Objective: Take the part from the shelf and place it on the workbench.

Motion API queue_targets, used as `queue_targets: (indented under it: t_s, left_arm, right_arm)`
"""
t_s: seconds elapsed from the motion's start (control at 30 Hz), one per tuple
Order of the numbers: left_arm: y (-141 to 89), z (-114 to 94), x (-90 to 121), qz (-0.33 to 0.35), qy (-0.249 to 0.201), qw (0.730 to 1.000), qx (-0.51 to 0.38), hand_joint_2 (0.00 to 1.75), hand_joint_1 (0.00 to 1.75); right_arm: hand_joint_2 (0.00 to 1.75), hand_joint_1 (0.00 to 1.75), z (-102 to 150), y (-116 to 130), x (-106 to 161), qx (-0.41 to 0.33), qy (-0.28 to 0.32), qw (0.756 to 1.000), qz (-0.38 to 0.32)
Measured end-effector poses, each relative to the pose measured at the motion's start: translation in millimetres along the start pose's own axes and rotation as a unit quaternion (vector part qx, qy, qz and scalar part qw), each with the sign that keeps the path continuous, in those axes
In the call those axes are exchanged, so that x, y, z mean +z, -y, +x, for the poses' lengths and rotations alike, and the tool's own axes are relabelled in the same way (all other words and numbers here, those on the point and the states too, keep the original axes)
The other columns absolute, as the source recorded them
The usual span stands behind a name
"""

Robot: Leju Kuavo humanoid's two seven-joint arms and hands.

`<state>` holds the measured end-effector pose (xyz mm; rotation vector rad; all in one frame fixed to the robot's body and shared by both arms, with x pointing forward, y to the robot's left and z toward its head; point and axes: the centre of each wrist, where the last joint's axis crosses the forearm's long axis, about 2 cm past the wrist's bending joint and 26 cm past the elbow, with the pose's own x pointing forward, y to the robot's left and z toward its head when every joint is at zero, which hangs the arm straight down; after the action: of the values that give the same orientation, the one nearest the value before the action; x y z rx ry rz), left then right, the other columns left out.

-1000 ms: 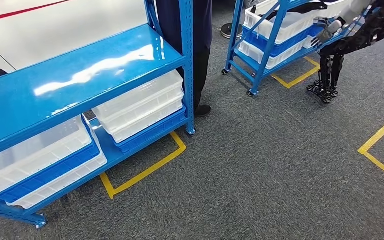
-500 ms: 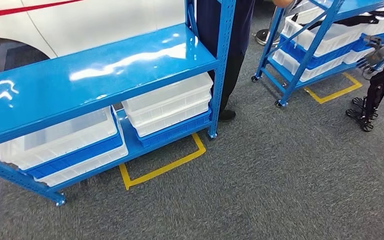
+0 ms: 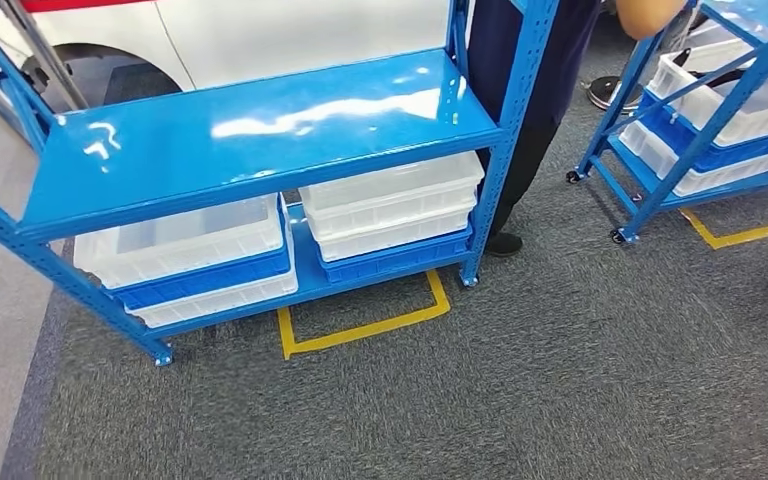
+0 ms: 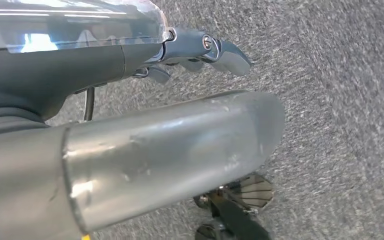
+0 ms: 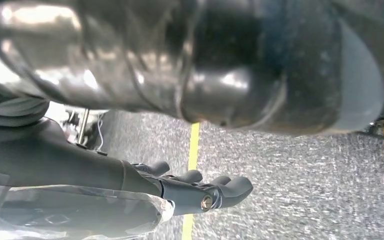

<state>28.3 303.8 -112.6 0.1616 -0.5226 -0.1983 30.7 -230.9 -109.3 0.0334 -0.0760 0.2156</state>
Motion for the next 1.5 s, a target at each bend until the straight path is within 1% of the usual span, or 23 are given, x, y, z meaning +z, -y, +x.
queue_targets:
  t_s: [0.13,0.5,0.67,0.8,1.2,1.33,1.5]
  left_arm:
    - [-0.6,-2.9,1.2,0.004,-0.006,1.000,0.006,0.00,0.00]
    - [-0.4,-0.3,0.1,0.009,-0.003,1.000,0.020,0.00,0.00]
    - [0.5,-2.6,1.3,0.011,-0.004,1.000,0.029,0.00,0.00]
    - [0.4,-0.1,0.1,0.012,0.001,0.999,0.035,0.00,0.00]
    - [0.3,-6.4,3.0,0.014,-0.011,0.999,0.039,0.00,0.00]
    - [0.3,-5.8,2.7,0.014,-0.011,0.999,0.040,0.00,0.00]
    - [1.6,-7.7,3.9,0.013,-0.014,0.999,0.040,0.00,0.00]
  right_arm:
    - [0.00,0.00,3.7,0.8,0.1,0.001,0.003,1.000,-0.001]
    - [0.00,0.00,-2.1,1.1,-0.1,-0.002,-0.002,1.000,-0.002]
    - [0.00,0.00,-0.2,1.2,-0.1,-0.019,0.010,1.000,-0.008]
    - [0.00,0.00,-3.1,0.8,-0.1,-0.024,0.008,1.000,-0.010]
    - [0.00,0.00,-0.2,-0.1,0.0,-0.026,0.010,1.000,-0.009]
    - [0.00,0.00,-2.7,-0.5,0.0,-0.027,0.007,1.000,-0.009]
    - [0.00,0.00,-12.4,-1.2,-0.2,-0.027,-0.002,1.000,-0.008]
